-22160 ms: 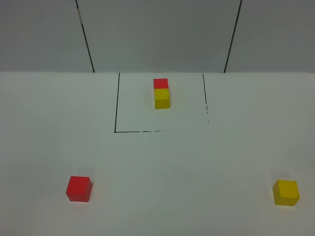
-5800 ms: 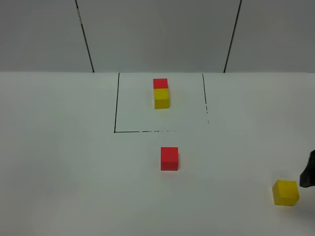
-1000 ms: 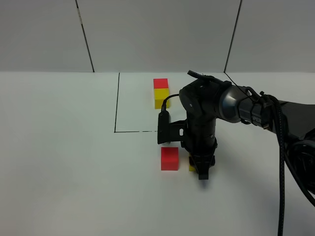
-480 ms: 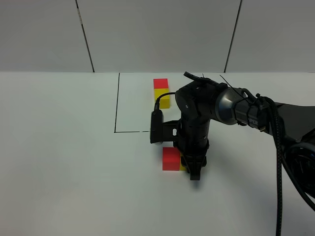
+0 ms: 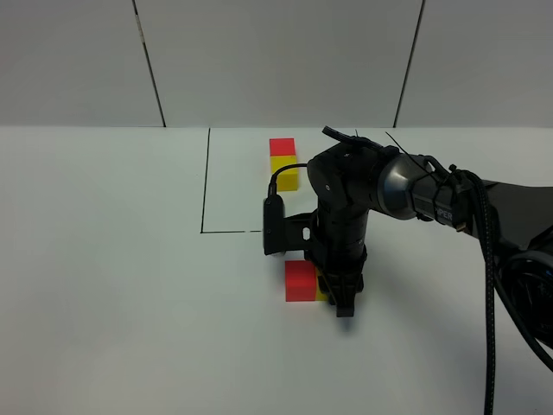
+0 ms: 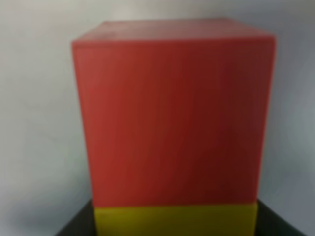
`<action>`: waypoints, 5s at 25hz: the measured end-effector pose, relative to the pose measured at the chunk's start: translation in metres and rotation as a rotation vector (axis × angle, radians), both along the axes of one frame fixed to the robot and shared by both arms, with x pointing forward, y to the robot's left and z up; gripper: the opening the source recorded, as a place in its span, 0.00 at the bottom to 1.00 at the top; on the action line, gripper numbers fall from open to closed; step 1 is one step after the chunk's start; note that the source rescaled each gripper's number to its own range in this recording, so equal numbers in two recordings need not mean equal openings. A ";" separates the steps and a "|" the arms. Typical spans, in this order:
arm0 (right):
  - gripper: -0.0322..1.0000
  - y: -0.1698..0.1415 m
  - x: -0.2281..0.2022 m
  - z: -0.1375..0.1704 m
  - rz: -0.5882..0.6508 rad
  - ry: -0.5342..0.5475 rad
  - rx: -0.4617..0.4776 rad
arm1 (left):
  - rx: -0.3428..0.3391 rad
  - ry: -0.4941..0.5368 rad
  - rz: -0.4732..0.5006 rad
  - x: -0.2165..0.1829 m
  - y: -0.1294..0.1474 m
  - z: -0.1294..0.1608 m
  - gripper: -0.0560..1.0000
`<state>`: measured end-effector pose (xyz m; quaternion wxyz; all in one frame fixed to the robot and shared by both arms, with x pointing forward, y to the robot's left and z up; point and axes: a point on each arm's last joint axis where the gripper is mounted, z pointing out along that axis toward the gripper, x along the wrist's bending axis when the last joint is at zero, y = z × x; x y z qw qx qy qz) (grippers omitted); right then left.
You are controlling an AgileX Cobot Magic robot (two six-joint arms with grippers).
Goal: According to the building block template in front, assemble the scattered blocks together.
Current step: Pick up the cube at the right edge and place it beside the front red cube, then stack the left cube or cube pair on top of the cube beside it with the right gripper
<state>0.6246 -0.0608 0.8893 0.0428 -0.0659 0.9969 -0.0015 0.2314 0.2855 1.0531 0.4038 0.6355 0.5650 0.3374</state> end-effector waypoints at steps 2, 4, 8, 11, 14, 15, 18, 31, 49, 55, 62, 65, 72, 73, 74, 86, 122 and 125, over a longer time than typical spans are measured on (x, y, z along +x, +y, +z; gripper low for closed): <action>0.04 0.000 0.000 0.000 0.000 0.000 0.000 | 0.000 0.000 0.000 0.000 0.000 0.000 0.59; 0.04 0.000 0.000 0.000 -0.001 0.001 0.000 | 0.000 0.000 0.000 0.000 0.000 0.000 0.59; 0.04 0.000 0.000 0.000 -0.001 0.006 -0.001 | 0.000 0.000 0.000 0.000 0.000 0.000 0.59; 0.04 0.000 0.000 0.000 -0.005 0.006 -0.001 | 0.000 0.000 0.000 0.000 0.000 0.000 0.59; 0.13 0.000 0.000 -0.001 -0.051 0.006 0.001 | 0.000 0.000 0.000 0.000 0.000 0.000 0.59; 0.20 0.000 0.000 0.000 -0.071 0.003 0.001 | 0.000 0.000 0.000 0.000 0.000 0.000 0.59; 0.56 -0.001 0.000 0.005 -0.124 -0.006 0.006 | 0.000 0.000 0.000 0.000 0.000 0.000 0.59; 1.00 -0.010 -0.015 0.129 -0.407 -0.199 0.218 | 0.000 0.000 0.000 0.000 0.000 0.000 0.59; 0.99 -0.186 -0.124 0.257 -1.408 -0.561 1.174 | 0.000 0.000 0.000 0.000 0.000 0.000 0.59; 0.99 -0.201 -0.186 0.238 -1.454 -0.607 1.362 | 0.000 0.000 0.000 0.000 0.000 0.000 0.59; 0.96 -0.206 -0.208 0.221 -1.435 -0.650 1.437 | 0.000 0.000 0.000 0.000 0.000 0.000 0.59; 0.89 -0.206 -0.207 0.223 -1.421 -0.668 1.463 | 0.000 0.000 0.000 0.000 0.000 0.000 0.59; 0.89 -0.199 -0.185 0.234 -1.297 -0.701 1.195 | 0.000 0.000 0.000 0.000 0.000 0.000 0.59; 0.91 -0.194 -0.177 0.237 -1.259 -0.691 1.123 | 0.000 0.000 0.000 0.000 0.000 0.000 0.59; 0.94 -0.187 -0.166 0.240 -1.220 -0.679 1.059 | 0.000 0.000 0.000 0.000 0.000 0.000 0.59; 0.98 -0.065 -0.059 0.200 -0.694 -0.495 0.326 | 0.000 0.000 0.000 0.000 0.000 0.000 0.59; 0.94 0.023 -0.017 0.023 -0.025 -0.166 0.021 | 0.000 0.000 0.000 0.000 0.000 0.000 0.59; 0.93 0.021 -0.016 0.015 -0.036 -0.144 0.011 | 0.000 0.000 0.000 0.000 0.000 0.000 0.59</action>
